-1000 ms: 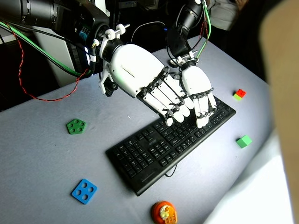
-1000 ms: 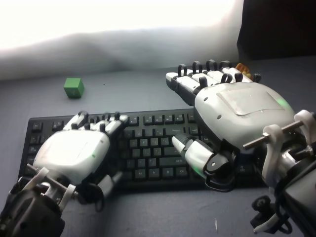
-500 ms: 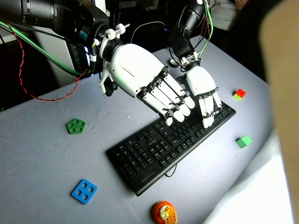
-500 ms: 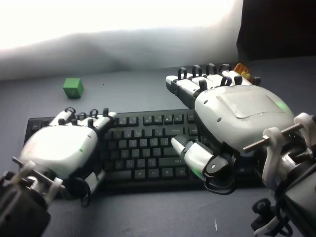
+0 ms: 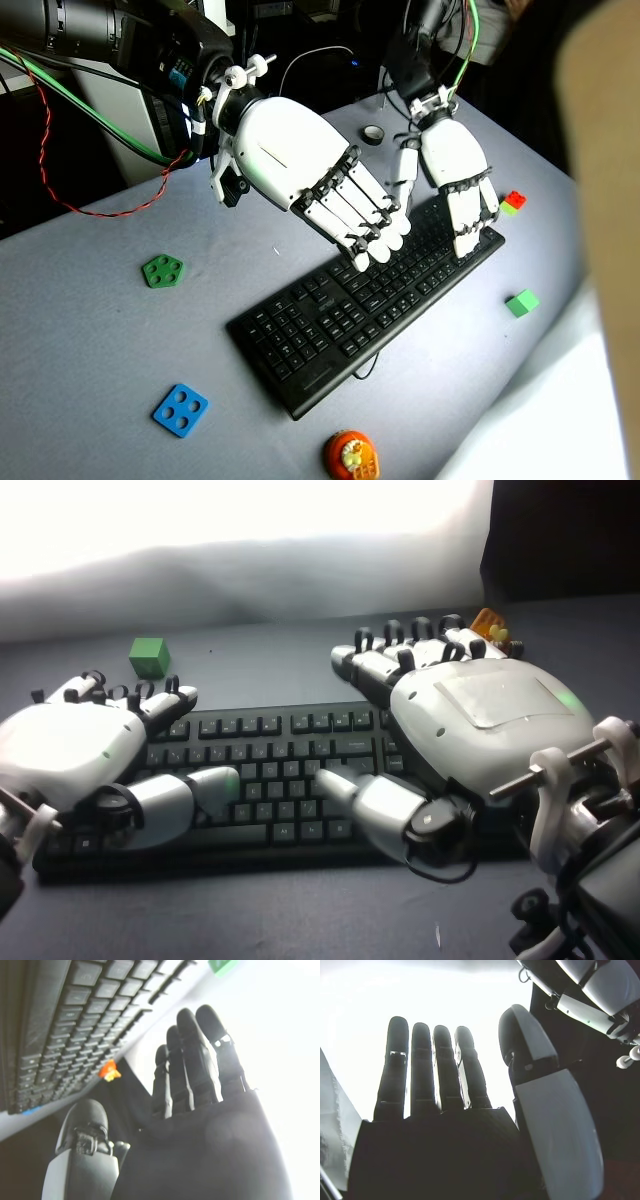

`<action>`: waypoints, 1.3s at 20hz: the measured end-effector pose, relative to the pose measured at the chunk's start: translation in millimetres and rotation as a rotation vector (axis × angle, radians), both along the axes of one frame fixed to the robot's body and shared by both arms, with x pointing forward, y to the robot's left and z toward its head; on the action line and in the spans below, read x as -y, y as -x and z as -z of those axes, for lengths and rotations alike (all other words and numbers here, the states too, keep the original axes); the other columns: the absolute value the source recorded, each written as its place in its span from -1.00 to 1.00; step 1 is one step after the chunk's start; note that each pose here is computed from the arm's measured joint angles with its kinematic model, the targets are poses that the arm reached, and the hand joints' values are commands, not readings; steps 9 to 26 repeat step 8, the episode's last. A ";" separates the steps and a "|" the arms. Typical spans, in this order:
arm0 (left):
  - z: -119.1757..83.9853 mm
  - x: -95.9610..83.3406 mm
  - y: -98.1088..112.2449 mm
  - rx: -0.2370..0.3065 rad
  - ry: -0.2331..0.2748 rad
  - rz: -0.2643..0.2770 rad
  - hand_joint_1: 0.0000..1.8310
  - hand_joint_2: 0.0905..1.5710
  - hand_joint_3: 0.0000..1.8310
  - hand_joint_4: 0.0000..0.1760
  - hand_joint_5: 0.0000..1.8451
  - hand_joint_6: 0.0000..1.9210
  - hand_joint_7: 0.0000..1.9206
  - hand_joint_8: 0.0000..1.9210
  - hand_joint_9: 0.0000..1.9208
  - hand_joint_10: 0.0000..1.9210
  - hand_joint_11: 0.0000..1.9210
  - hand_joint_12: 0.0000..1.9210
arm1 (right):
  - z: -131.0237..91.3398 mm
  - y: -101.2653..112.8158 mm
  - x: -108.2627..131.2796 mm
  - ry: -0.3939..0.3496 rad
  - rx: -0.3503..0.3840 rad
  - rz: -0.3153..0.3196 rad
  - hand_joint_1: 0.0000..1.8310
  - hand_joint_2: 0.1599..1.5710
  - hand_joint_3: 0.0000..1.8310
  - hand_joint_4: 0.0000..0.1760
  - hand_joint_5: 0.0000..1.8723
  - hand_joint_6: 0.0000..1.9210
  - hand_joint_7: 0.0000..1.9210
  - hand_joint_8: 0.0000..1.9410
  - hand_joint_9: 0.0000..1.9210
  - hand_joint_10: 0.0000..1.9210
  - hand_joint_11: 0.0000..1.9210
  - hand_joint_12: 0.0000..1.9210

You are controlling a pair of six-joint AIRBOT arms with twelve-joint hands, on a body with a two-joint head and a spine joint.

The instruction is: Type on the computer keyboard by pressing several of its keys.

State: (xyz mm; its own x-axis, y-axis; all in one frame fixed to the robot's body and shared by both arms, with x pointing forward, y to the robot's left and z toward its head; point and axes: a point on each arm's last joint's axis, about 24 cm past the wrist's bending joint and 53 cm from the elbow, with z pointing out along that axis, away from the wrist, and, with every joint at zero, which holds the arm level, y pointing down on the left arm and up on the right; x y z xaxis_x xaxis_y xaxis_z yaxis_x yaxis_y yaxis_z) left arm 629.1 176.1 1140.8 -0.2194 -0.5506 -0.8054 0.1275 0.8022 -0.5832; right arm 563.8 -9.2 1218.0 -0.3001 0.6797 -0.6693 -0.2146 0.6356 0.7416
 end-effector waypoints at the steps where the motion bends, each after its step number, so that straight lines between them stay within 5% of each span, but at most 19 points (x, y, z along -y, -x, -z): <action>1: -3.3 -1.6 0.1 -0.001 -0.004 0.005 -0.98 0.55 -1.00 -1.00 -0.21 -0.82 -0.17 -0.89 -0.28 -0.79 -0.95 0.54 | 0.0 0.0 -0.1 0.000 0.000 0.000 -0.80 0.50 -1.00 -1.00 -0.21 -0.36 -0.08 -0.59 -0.39 0.12 -0.80 0.79; 2: -5.1 -2.8 -0.6 -0.004 -0.004 0.007 -0.83 0.58 -0.99 -1.00 -0.08 -0.71 -0.10 -0.49 -0.30 -0.13 -0.86 0.71 | 0.2 -0.1 0.3 0.000 -0.001 0.001 -0.70 0.52 -1.00 -1.00 -0.10 -0.10 0.00 -0.16 -0.23 0.37 -0.58 0.95; 3: -8.0 -3.9 -1.6 -0.005 -0.005 0.011 -0.73 0.62 -0.99 -1.00 -0.13 -0.48 -0.19 -0.04 -0.36 0.32 -0.80 0.85 | 0.2 0.2 0.2 0.001 0.000 0.001 -0.71 0.54 -0.99 -1.00 -0.09 0.10 0.01 0.15 -0.16 0.55 -0.44 0.99; 4: -10.6 -3.1 -0.9 -0.008 -0.003 0.016 -0.66 0.67 -0.99 -1.00 -0.14 -0.06 -0.16 0.42 -0.28 0.66 -0.63 0.97 | 1.5 1.1 -0.1 0.007 0.002 -0.002 -0.74 0.59 -0.99 -1.00 -0.08 0.34 0.06 0.42 -0.07 0.79 -0.27 1.00; 6: -13.0 -3.2 0.3 -0.011 -0.010 0.028 -0.62 0.73 -0.99 -1.00 0.01 0.54 0.03 0.78 -0.08 0.97 -0.30 1.00 | 3.9 1.6 -0.8 0.007 -0.008 -0.003 -0.75 0.69 -0.98 -1.00 0.02 0.65 0.24 0.73 0.17 0.99 0.03 1.00; 8: -14.2 -7.1 1.9 -0.017 -0.014 0.025 -0.60 0.81 -0.98 -1.00 0.12 0.86 0.20 0.91 0.18 1.00 0.04 1.00 | 1.8 1.8 -1.6 0.007 0.001 -0.006 -0.63 0.82 -0.96 -1.00 0.13 0.75 0.35 0.80 0.32 1.00 0.24 1.00; 26: -14.2 -7.1 1.9 -0.017 -0.014 0.025 -0.60 0.81 -0.98 -1.00 0.12 0.86 0.20 0.91 0.18 1.00 0.04 1.00 | 1.8 1.8 -1.6 0.007 0.001 -0.006 -0.63 0.82 -0.96 -1.00 0.13 0.75 0.35 0.80 0.32 1.00 0.24 1.00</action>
